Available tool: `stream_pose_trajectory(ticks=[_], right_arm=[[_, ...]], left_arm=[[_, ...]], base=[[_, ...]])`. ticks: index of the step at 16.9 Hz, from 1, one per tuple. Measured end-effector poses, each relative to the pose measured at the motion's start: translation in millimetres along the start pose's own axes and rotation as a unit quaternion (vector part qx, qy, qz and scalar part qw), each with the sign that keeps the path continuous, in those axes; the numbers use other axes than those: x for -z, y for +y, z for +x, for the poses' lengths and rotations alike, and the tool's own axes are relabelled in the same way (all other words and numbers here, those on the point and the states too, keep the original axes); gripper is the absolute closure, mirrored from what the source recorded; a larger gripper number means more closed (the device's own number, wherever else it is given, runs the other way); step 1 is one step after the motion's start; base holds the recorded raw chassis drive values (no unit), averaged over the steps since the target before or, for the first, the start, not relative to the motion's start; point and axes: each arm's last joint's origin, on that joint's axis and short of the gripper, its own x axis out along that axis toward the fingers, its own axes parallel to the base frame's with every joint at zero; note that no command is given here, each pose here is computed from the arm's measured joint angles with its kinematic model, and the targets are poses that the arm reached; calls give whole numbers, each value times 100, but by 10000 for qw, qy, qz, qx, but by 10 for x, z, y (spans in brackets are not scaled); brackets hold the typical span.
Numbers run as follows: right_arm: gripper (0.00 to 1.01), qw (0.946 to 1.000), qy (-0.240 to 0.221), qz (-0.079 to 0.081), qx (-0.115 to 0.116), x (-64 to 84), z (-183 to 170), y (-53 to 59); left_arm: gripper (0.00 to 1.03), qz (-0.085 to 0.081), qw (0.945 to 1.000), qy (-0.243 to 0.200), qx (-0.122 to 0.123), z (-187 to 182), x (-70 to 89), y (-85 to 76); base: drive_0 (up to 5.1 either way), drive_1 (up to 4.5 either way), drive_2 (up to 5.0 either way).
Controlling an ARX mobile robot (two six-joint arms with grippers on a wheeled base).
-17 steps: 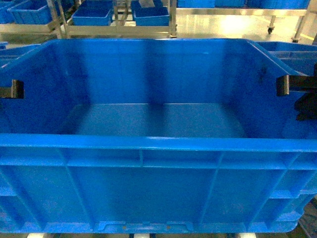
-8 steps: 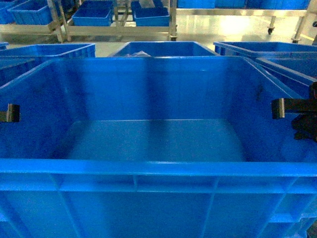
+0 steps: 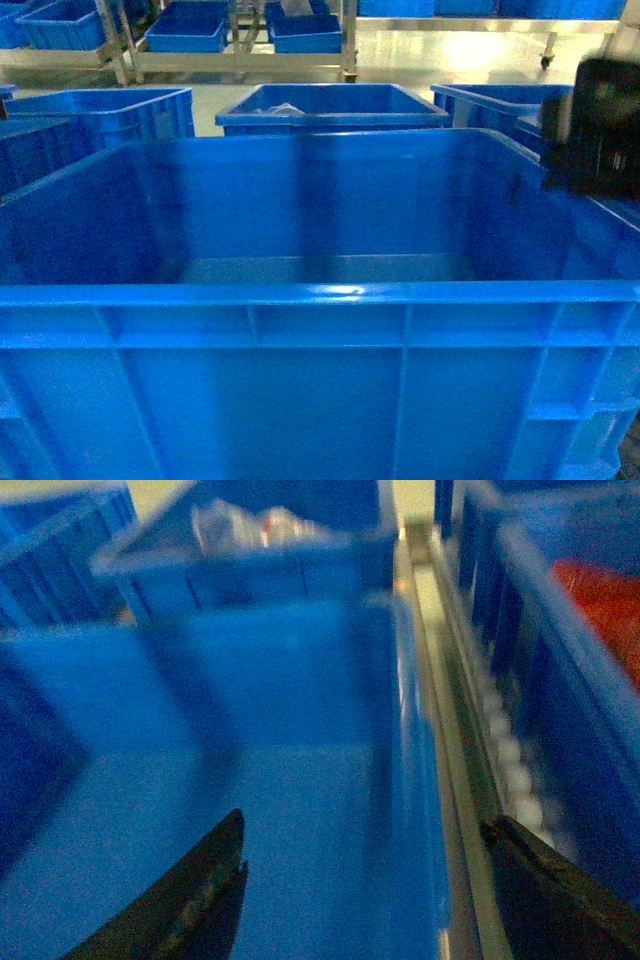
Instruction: Place box next to blue box on left shelf
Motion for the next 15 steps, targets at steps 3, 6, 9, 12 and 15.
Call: stream_pose_trajectory(ticks=[3, 6, 9, 12, 15], right_arm=[[1, 9904, -1312, 418, 125, -350, -314, -37], [27, 9796, -1993, -115, 238, -32, -304, -205], [65, 9695, -2363, -503, 399, 266, -579, -483], [100, 9724, -2216, -595, 419, 573, -711, -636], [99, 9719, -2234, -619, 400, 747, -843, -716]], left_arm=[[5, -342, 9974, -581, 256, -139, -222, 10], [28, -136, 9821, -1358, 1295, -210, -52, 124], [64, 85, 9772, -1489, 1513, -424, 255, 288], [102, 90, 9785, -1434, 1482, -560, 490, 495], [101, 91, 9784, -1450, 1474, -696, 635, 568]], base=[[0, 0, 0], [0, 0, 0], [0, 0, 0], [0, 0, 0], [0, 0, 0]])
